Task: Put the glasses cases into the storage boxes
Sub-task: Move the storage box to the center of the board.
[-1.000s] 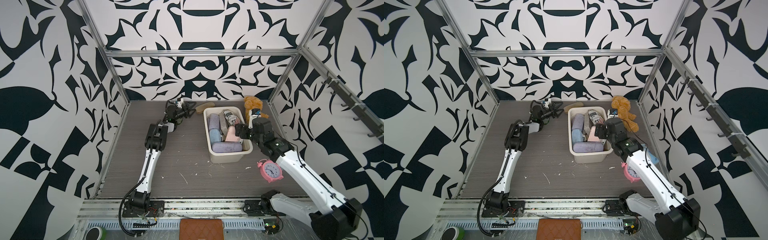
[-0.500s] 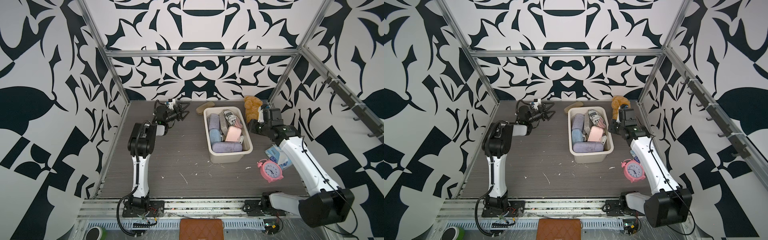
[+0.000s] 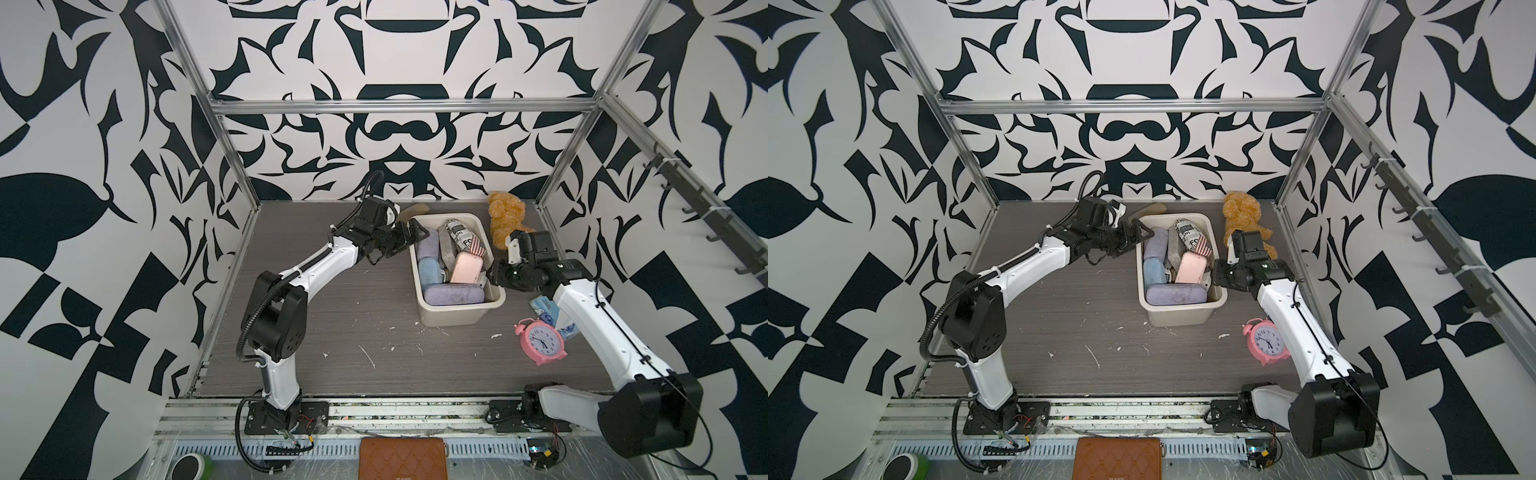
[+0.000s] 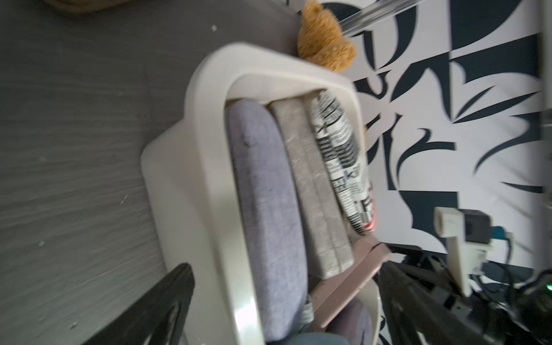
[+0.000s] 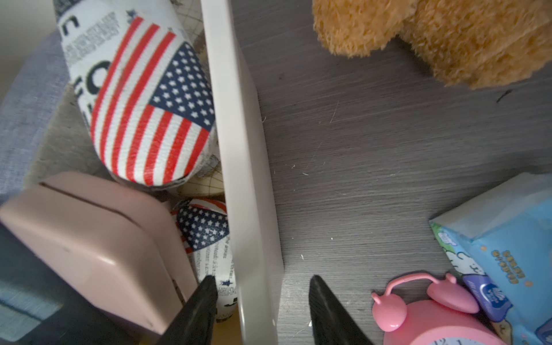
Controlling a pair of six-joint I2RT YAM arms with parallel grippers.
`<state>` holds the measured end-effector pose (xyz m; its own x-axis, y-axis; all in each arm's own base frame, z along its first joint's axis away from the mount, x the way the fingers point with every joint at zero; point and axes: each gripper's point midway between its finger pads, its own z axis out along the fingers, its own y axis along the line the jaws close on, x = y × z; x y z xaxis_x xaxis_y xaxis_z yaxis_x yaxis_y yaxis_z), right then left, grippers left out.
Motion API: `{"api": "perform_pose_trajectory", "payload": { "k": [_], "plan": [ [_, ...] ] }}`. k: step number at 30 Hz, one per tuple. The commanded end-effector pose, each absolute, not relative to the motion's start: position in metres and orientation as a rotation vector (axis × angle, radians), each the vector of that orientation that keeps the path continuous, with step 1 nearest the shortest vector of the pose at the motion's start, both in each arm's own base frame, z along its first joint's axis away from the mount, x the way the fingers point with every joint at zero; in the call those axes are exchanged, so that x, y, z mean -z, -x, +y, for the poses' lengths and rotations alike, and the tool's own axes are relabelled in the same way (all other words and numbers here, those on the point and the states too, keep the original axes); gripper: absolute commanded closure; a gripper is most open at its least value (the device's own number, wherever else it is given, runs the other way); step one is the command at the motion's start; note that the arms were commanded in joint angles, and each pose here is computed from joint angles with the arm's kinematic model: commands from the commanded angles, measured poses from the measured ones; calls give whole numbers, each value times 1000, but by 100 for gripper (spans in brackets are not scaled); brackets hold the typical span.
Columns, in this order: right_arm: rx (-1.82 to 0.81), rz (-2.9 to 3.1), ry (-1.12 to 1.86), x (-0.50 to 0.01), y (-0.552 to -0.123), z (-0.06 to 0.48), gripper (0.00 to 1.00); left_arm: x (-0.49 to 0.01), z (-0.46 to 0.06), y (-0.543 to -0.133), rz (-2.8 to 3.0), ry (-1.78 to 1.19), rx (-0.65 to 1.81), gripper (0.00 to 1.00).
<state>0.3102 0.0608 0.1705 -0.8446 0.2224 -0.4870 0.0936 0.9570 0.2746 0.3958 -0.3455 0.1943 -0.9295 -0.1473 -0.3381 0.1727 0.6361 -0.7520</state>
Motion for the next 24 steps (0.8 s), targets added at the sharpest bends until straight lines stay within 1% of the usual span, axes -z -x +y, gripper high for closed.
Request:
{"api": "perform_pose_trajectory", "payload": {
  "k": [1, 3, 4, 7, 10, 15, 18, 22, 24],
  "plan": [
    [-365, 2568, -246, -167, -307, 64, 57, -161, -329, -387, 2637, -17, 991, 1],
    [-373, 2555, -243, -168, -307, 65, 63, -157, -327, -389, 2640, -9, 931, 1],
    [-363, 2549, -245, -169, -307, 63, 69, -155, -326, -388, 2649, -6, 904, 1],
    [-393, 2542, -236, -168, -306, 67, 80, -161, -333, -387, 2621, -57, 881, 1],
    [-421, 2539, -218, -168, -304, 74, 100, -169, -336, -383, 2607, -105, 837, 1],
    [-437, 2516, -198, -172, -300, 79, 100, -165, -326, -378, 2611, -91, 751, 1],
    [-441, 2511, -192, -172, -300, 80, 100, -157, -325, -374, 2638, -94, 758, 1],
    [-444, 2509, -166, -175, -300, 85, 100, -139, -312, -368, 2753, -92, 567, 1],
    [-445, 2516, -123, -176, -298, 93, 100, -140, -309, -367, 2760, -106, 543, 1]
  ]
}}
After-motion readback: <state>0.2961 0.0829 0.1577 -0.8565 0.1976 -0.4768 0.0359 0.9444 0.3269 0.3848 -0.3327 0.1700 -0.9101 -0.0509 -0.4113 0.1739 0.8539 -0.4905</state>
